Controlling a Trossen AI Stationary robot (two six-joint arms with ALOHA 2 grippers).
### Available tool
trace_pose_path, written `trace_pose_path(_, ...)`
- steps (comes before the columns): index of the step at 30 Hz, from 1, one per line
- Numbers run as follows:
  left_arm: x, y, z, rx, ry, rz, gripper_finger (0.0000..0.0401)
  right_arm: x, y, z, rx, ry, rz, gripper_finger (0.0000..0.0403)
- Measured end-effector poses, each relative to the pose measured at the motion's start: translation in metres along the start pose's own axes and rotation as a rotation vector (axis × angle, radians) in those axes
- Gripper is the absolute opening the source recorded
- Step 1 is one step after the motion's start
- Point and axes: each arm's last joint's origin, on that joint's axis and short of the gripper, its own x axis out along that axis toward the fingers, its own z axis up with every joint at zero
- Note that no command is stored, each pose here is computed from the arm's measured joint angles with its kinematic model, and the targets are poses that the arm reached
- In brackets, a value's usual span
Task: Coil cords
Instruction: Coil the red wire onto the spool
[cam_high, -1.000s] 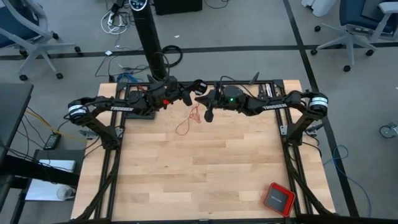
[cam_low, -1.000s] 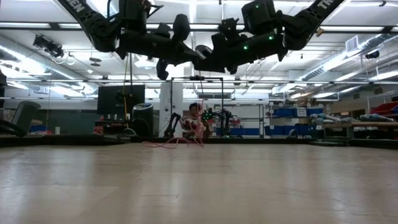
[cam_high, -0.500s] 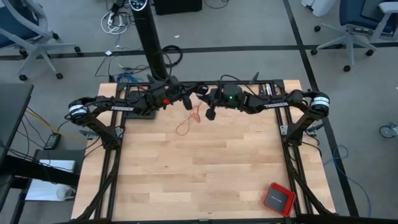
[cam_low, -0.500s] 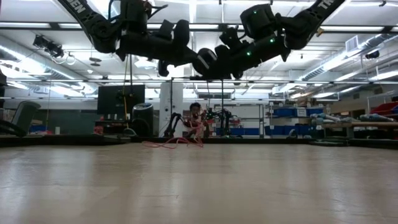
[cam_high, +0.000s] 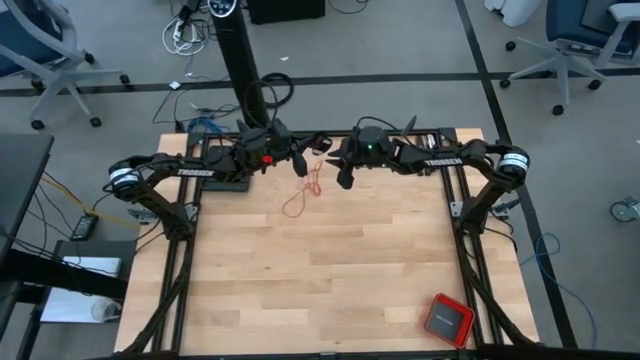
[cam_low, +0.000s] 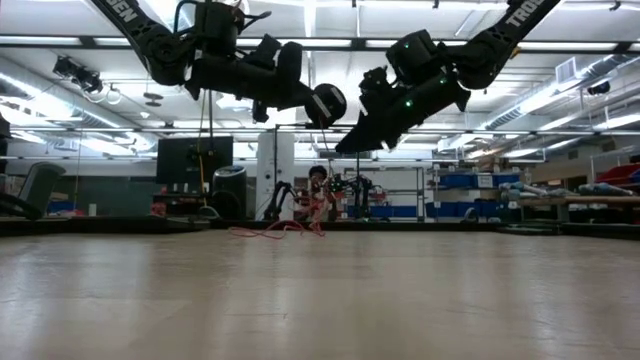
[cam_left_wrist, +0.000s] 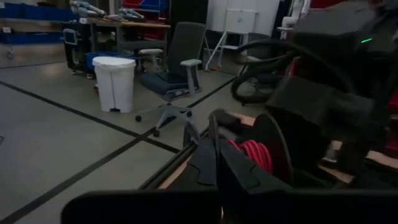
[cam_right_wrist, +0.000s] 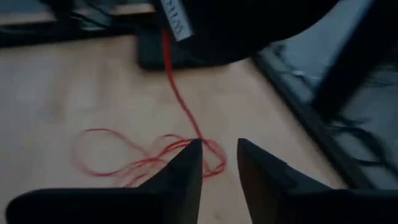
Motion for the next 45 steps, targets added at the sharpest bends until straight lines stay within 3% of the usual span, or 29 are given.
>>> trace_pose_path(3,0.000,-0.001,0.001,-0.001,-0.007,-0.014,0.0000,0.000,0.000,0.001,-0.013,-0.015,0.075,0.0110)
trace_pose_path(17,0.000,-0.004,0.007,-0.072,-0.064,-0.112,0.0000,-0.002,0.006,-0.012,-0.049,-0.112,0.077,0.0110)
trace_pose_path(27,-0.001,-0.005,0.010,-0.079,-0.097,-0.119,0.0000,-0.002,0.014,-0.011,-0.055,-0.120,0.112,0.0106)
trace_pose_path(31,-0.001,-0.005,0.010,-0.077,-0.090,-0.141,0.0000,-0.002,0.009,-0.018,-0.040,-0.059,0.144,0.0101)
trace_pose_path(39,-0.001,-0.005,0.010,-0.076,-0.090,-0.143,0.0000,-0.004,0.005,-0.018,-0.026,-0.082,0.292,0.0098)
trace_pose_path(45,-0.001,-0.005,0.011,-0.076,-0.102,-0.122,0.0000,-0.002,0.023,-0.010,-0.113,-0.140,0.227,0.0097)
